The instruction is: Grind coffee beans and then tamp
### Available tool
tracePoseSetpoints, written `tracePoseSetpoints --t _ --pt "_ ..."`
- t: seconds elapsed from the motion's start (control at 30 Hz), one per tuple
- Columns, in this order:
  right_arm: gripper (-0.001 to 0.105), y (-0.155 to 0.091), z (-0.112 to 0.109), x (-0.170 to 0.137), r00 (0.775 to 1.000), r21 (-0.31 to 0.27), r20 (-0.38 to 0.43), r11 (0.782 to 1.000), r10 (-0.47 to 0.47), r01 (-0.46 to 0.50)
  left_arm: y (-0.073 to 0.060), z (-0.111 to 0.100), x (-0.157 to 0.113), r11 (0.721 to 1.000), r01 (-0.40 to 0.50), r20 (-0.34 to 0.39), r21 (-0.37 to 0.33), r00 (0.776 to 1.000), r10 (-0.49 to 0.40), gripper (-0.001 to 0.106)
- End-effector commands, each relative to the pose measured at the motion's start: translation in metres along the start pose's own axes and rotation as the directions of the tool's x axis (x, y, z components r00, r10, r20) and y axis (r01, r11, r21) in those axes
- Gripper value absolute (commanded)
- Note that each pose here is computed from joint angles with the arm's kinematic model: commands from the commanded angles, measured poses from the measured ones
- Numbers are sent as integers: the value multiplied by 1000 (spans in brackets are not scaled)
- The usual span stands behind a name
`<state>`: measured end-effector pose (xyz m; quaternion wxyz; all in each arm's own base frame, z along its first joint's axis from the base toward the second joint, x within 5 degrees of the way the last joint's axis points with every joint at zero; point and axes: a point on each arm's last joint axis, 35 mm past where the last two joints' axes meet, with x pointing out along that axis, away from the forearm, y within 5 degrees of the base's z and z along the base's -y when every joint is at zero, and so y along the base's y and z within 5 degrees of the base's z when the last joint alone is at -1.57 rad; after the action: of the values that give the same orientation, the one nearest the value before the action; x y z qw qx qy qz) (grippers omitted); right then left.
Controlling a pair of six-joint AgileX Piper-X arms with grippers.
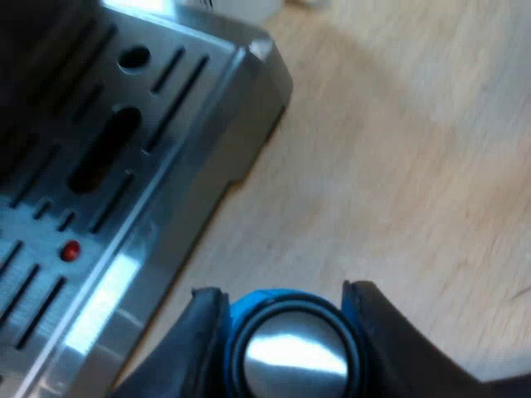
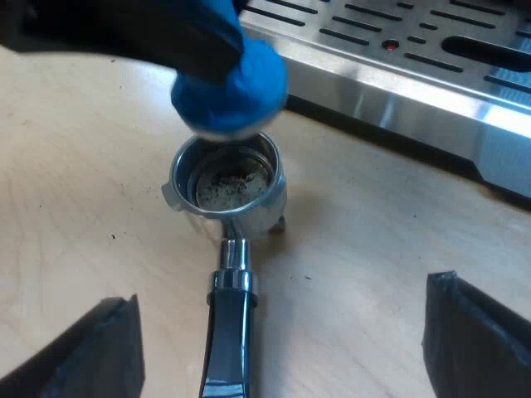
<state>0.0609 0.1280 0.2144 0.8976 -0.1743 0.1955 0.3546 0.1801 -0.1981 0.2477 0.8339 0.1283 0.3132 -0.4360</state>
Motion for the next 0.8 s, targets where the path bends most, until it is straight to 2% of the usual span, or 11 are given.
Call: tracePoseSetpoints --t 0.03,0.33,0.37,0.4,0.53,0.6,0.8 --pt "71 -1 3 0 1000 -3 14 1000 -7 7 -2 8 -12 1000 -25 46 6 999 25 7" --pt "71 0 13 -1 995 39 102 999 3 -7 -4 17 -42 999 -41 136 -1 990 40 7" --pt "71 0 15 -1 993 27 119 1000 3 -6 -3 17 -46 999 -43 144 -5 989 44 7" --pt "71 0 17 -2 991 -11 135 1000 3 -2 -2 17 -50 999 -48 150 -8 988 49 7" --pt "71 2 23 -3 981 -114 189 993 49 -28 5 12 -58 997 -76 117 -35 990 79 7" --pt "71 3 26 -3 972 -127 216 990 90 -64 14 7 -63 992 -109 75 -68 991 114 7" --pt "71 5 27 0 971 -128 219 989 95 -67 36 -1 -70 974 -180 28 -140 982 186 7"
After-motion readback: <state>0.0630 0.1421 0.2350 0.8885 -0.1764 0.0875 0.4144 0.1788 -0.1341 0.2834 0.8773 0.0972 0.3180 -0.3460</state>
